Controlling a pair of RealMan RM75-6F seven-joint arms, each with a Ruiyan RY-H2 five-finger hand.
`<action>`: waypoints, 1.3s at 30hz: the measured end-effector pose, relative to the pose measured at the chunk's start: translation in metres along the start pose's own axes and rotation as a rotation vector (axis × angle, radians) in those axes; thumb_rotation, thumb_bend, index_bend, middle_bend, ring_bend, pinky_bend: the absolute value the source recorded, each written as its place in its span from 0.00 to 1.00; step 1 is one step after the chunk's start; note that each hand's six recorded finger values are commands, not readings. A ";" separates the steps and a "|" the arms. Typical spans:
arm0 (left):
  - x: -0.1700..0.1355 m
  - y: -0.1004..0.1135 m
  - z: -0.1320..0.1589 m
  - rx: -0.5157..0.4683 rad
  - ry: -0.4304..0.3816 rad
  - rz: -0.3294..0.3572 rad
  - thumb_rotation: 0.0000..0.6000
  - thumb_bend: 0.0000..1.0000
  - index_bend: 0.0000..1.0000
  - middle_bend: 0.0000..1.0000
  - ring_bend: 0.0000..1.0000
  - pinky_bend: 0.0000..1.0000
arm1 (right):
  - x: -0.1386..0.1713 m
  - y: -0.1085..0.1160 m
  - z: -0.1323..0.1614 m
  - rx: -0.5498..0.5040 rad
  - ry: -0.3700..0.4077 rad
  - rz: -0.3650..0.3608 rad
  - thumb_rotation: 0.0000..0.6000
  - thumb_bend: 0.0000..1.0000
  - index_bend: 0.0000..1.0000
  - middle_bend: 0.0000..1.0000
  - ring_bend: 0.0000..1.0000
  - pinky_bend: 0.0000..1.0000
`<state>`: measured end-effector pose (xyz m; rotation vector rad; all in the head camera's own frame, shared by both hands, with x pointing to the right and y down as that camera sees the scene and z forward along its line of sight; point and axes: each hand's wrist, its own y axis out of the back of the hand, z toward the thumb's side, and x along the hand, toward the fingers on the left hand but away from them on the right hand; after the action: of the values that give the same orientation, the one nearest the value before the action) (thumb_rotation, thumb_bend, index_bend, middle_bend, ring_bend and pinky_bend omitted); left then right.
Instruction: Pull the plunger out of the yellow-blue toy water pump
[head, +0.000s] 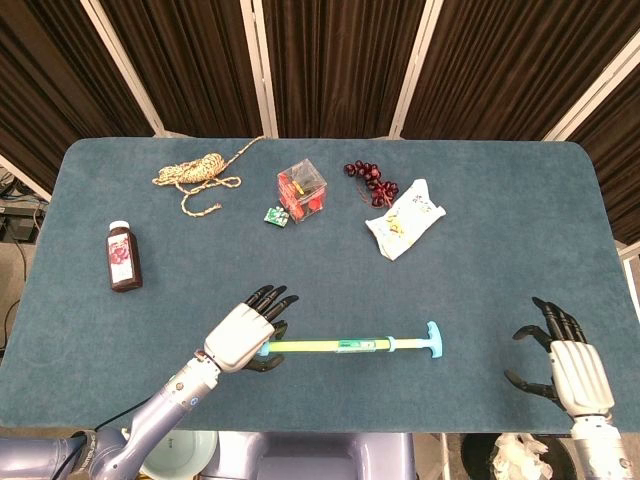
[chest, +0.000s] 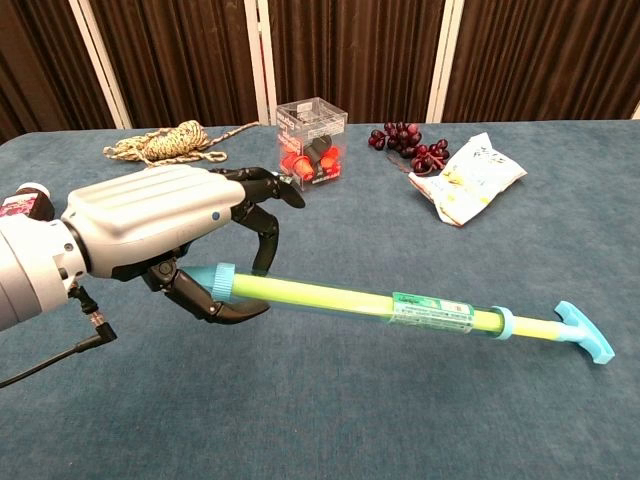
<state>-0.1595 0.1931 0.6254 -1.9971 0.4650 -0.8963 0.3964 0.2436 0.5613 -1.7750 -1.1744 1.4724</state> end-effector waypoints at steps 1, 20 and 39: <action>0.000 0.001 0.000 0.000 -0.001 0.003 1.00 0.39 0.61 0.09 0.01 0.11 | -0.001 -0.002 0.003 -0.003 0.000 0.004 1.00 0.22 0.48 0.11 0.04 0.09; 0.010 0.016 0.008 -0.016 -0.023 0.068 1.00 0.39 0.62 0.10 0.01 0.11 | -0.027 -0.052 0.038 -0.106 -0.131 0.117 1.00 0.23 0.50 0.12 0.04 0.09; 0.017 0.021 0.010 -0.011 -0.033 0.074 1.00 0.39 0.62 0.10 0.01 0.11 | -0.041 -0.085 0.049 -0.154 -0.234 0.175 1.00 0.24 0.50 0.12 0.04 0.09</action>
<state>-0.1408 0.1766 0.6112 -1.9881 0.5226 -0.8158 0.3247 0.2420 0.6396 -1.8878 -1.3049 1.7732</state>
